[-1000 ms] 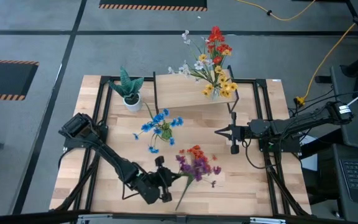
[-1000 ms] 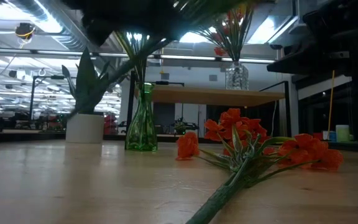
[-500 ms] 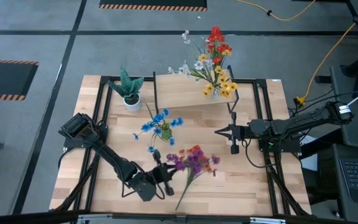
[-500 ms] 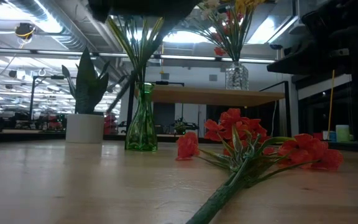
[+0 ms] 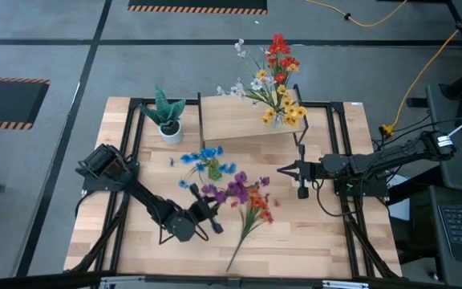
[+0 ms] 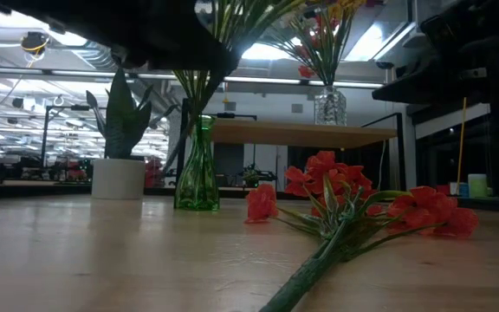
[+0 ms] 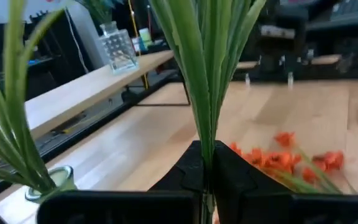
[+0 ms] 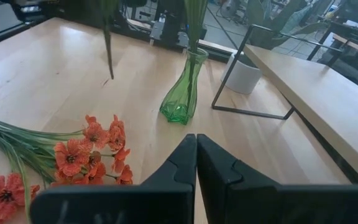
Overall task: Pick and place flowers into a vace then onto a shelf
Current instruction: Put the purple flowers into the green transparent vase
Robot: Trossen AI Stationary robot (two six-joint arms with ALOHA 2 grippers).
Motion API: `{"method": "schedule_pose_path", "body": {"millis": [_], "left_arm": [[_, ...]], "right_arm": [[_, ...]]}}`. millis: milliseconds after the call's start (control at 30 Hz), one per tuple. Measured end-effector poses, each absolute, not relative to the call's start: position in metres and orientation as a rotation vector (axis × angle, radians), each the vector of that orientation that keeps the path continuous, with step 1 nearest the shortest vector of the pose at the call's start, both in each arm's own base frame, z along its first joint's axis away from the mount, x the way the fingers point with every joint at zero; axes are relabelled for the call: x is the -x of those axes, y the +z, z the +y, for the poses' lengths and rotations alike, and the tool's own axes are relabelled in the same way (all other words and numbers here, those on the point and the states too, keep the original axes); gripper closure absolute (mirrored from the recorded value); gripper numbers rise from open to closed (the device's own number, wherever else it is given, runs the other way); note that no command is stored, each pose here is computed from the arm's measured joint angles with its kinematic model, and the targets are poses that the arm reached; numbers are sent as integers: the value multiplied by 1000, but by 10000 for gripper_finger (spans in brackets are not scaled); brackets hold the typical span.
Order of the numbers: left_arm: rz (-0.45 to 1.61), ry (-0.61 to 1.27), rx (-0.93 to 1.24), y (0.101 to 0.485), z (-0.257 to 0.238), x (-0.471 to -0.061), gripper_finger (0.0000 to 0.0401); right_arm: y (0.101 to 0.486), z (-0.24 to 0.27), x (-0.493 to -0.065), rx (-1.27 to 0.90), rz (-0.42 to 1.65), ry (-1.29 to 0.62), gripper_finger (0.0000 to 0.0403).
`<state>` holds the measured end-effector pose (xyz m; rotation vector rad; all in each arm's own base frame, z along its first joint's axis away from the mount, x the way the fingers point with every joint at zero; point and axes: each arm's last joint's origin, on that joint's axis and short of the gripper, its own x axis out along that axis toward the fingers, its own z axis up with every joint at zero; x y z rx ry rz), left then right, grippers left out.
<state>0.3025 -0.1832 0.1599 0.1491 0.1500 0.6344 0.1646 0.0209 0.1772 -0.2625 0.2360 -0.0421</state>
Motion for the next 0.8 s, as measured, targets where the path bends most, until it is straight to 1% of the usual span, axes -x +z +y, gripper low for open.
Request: {"method": "schedule_pose_path", "body": {"millis": [167, 433, 567, 800], "left_arm": [[90, 593, -149, 166, -178, -302, 392], [71, 662, -243, 177, -170, -304, 391], [83, 730, -286, 181, -166, -304, 391], [41, 741, -327, 196, -163, -303, 391]], "right_arm": [[177, 21, -165, 265, 236, -42, 387], [177, 21, -165, 264, 236, -42, 387], [177, 21, -165, 264, 236, -42, 387], [177, 21, -165, 264, 236, -42, 387]]}}
